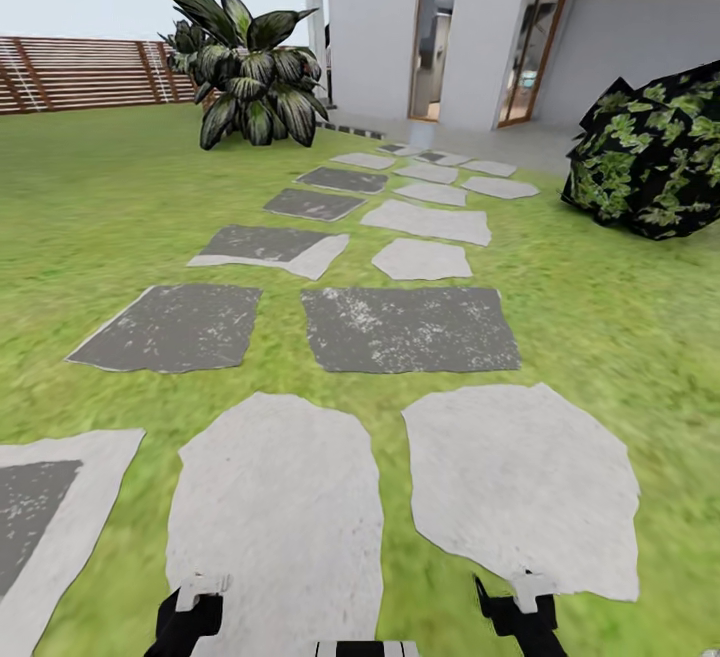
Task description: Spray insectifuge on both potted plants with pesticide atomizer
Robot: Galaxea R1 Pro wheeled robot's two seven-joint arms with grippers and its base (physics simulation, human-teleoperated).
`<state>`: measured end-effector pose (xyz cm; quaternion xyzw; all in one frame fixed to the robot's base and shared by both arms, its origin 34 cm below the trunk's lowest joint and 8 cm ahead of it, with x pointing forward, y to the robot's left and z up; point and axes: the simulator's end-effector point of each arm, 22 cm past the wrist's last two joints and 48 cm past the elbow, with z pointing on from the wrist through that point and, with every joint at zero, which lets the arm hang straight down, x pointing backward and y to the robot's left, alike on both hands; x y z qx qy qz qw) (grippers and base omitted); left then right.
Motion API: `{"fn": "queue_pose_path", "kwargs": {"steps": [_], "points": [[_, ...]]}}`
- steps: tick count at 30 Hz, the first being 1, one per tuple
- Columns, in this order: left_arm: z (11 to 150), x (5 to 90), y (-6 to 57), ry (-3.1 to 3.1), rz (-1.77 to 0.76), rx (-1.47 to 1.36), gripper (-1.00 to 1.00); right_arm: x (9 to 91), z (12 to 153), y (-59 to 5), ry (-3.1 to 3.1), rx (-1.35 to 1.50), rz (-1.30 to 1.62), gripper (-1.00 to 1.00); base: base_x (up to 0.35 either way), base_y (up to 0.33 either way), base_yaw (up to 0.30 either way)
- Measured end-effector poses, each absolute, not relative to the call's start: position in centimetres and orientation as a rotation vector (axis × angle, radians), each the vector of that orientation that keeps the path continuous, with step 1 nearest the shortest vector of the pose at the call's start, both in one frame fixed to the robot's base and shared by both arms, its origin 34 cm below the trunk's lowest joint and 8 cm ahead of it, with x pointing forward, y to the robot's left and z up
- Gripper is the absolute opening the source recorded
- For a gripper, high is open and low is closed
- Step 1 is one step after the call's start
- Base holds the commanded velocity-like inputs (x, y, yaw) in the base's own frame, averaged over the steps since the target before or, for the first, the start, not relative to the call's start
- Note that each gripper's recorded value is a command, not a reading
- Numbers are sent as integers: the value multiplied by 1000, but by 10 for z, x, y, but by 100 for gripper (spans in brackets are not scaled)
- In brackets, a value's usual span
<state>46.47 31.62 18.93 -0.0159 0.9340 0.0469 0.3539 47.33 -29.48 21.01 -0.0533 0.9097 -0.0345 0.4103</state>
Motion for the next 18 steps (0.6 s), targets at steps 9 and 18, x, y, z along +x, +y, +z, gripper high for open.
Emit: {"fn": "queue_pose_path", "kwargs": {"steps": [9,18], "points": [[194,445,319,2423,126,-43,-100,459,219,-293,2236,-138,-73,100,0,0,-219],[211,440,319,2440,127,-42,-100,455,235,-271,2240,-134,-29,100,0,0,-21]]}}
